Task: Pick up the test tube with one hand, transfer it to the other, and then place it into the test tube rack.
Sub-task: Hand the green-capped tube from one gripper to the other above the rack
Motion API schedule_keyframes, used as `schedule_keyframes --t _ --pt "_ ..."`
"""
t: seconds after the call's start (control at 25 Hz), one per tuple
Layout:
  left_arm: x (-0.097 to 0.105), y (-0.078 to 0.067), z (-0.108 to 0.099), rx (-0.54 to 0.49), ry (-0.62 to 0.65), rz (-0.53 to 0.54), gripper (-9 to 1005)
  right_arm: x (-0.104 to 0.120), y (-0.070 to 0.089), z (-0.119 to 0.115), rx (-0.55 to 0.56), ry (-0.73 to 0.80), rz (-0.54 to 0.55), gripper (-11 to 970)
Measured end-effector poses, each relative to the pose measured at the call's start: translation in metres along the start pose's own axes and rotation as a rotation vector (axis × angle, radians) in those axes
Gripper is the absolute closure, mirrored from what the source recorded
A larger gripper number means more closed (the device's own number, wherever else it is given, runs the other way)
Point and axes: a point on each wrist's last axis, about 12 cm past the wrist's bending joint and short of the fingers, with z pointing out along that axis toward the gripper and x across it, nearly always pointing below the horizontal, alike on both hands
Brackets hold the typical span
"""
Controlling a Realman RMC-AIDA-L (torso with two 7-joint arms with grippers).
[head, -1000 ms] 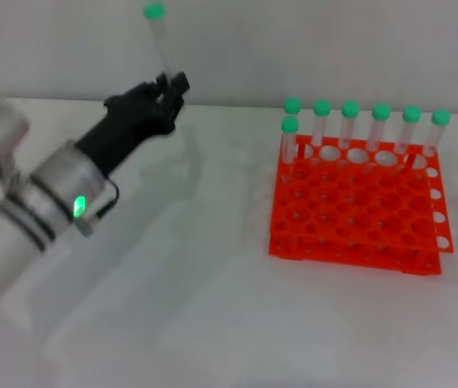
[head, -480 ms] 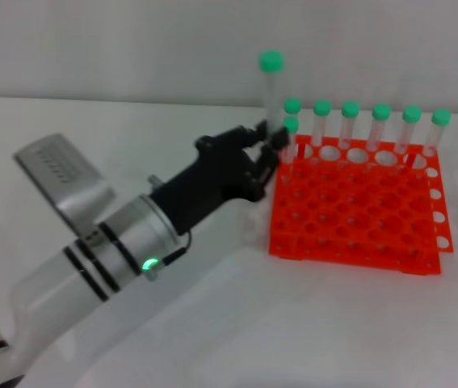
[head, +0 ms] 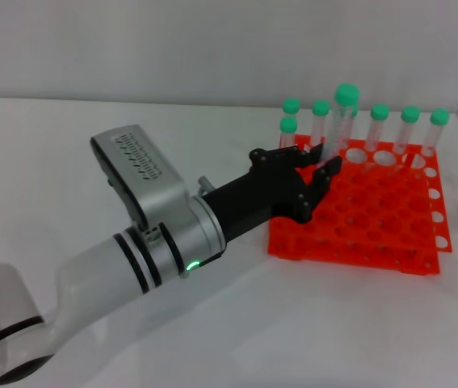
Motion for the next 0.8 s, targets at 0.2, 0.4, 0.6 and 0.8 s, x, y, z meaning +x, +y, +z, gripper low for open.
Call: schedule_keyframes --t 0.2,0.4,0.6,0.8 --pt "-0.001 -0.007 0.006 0.030 0.005 0.048 805 0.006 0.018 0.036 -0.128 0.059 -0.009 180" --pt "-0.001 -0.007 0.007 0.032 0.006 0.053 804 0.002 0.038 0.055 -0.286 0.065 -0.025 180" --pt "-0.001 -0.009 0.008 0.037 0.005 0.052 804 0.006 0.044 0.061 -0.311 0.062 -0.016 181" --pt "-0.001 -0.012 0.008 0.049 0.005 0.050 805 0.014 0.047 0.069 -0.269 0.059 0.003 182"
